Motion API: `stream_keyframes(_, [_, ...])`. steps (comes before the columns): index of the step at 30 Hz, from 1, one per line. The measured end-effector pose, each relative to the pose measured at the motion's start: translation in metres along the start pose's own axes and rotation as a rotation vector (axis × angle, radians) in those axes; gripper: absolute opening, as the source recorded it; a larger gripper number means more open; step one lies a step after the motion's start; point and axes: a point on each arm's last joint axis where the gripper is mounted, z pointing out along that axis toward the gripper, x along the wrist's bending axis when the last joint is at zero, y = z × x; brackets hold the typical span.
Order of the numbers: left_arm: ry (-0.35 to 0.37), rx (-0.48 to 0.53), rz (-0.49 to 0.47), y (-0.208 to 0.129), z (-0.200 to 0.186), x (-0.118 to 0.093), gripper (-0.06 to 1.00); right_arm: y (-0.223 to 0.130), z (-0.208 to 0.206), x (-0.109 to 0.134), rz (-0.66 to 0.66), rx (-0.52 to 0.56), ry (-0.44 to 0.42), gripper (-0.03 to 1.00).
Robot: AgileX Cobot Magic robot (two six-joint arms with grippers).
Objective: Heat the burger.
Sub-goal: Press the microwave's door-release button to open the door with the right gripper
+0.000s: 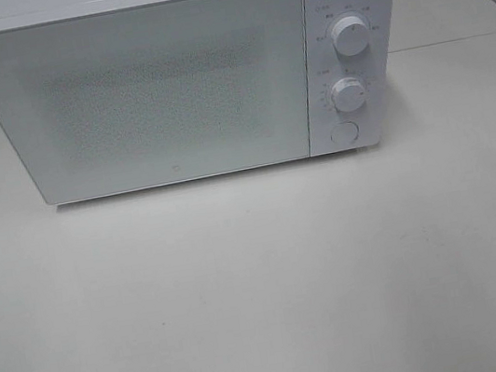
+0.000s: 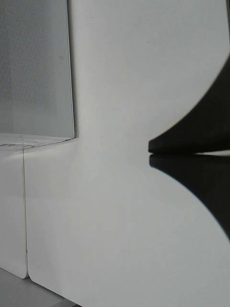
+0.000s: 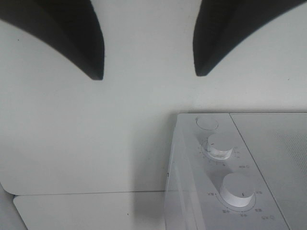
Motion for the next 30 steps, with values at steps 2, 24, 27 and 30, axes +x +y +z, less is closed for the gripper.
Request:
stream_keyframes(2, [0.0, 0.0, 0.0, 0.0, 0.0, 0.0, 0.0, 0.001, 0.018, 0.0, 0.0, 0.0, 0.0, 0.53])
stream_keyframes(24, [0.0, 0.0, 0.0, 0.0, 0.0, 0.0, 0.0, -0.023, 0.129, 0.0, 0.0, -0.044, -0.001, 0.22])
stream_keyframes(27, [0.0, 0.0, 0.0, 0.0, 0.0, 0.0, 0.0, -0.031, 0.14, 0.0, 0.0, -0.048, -0.001, 0.16])
stream_keyframes(30, [0.0, 0.0, 0.0, 0.0, 0.0, 0.0, 0.0, -0.036, 0.15, 0.001, -0.004, -0.076, 0.001, 0.07])
